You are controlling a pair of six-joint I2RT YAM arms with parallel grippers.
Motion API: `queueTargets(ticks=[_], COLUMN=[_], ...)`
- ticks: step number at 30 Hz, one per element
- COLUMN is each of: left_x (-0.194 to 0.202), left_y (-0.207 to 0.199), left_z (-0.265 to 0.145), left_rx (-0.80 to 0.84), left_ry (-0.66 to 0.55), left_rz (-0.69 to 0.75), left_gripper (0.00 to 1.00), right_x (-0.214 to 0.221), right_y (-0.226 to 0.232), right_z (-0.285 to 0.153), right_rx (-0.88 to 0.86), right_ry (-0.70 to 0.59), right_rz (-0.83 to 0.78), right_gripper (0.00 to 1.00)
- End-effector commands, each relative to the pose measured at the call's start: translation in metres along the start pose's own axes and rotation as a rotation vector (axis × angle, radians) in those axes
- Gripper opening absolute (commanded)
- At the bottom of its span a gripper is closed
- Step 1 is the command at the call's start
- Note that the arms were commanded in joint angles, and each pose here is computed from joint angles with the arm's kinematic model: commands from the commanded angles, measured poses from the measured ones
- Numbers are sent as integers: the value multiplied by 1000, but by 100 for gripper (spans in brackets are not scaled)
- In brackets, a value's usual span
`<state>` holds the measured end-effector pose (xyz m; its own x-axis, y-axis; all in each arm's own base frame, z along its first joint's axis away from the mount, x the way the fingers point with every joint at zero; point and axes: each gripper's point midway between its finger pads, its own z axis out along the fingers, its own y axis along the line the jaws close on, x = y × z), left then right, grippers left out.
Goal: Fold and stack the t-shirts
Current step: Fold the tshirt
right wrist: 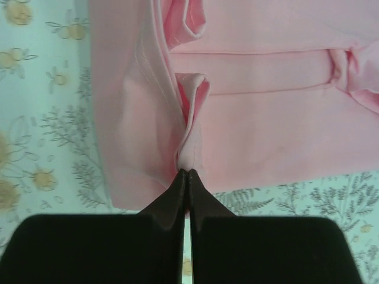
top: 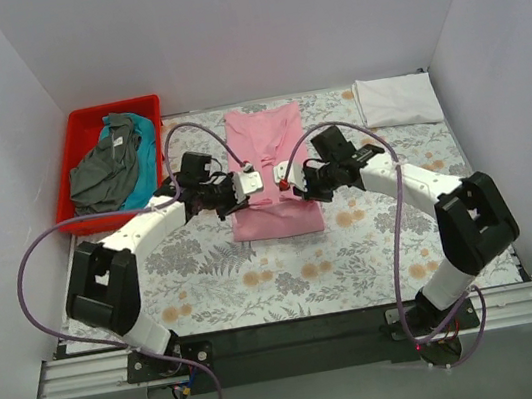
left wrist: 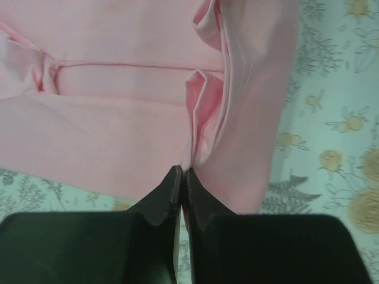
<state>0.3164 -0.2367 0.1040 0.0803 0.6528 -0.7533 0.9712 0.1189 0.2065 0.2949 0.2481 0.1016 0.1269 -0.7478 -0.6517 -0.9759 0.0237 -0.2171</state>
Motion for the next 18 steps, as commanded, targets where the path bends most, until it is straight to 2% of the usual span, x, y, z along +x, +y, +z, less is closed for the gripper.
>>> queueTargets(ticks=[1,10,18], left_x=[-22,5,21], left_y=[42,117,148], left_z=[-1,29,43], left_rx=[-59,-110,-142], left_ry=[-73,-55,-36], left_rz=[99,79,67], left_gripper=[0,0,0], right_x=[-11,4,24], right_y=[-42,-115,-144], right_z=[-2,14,40], right_rx=[53,114,111], right_ry=[-26,-4,23], right_rz=[-80,-108,-97], right_gripper=[1,1,1])
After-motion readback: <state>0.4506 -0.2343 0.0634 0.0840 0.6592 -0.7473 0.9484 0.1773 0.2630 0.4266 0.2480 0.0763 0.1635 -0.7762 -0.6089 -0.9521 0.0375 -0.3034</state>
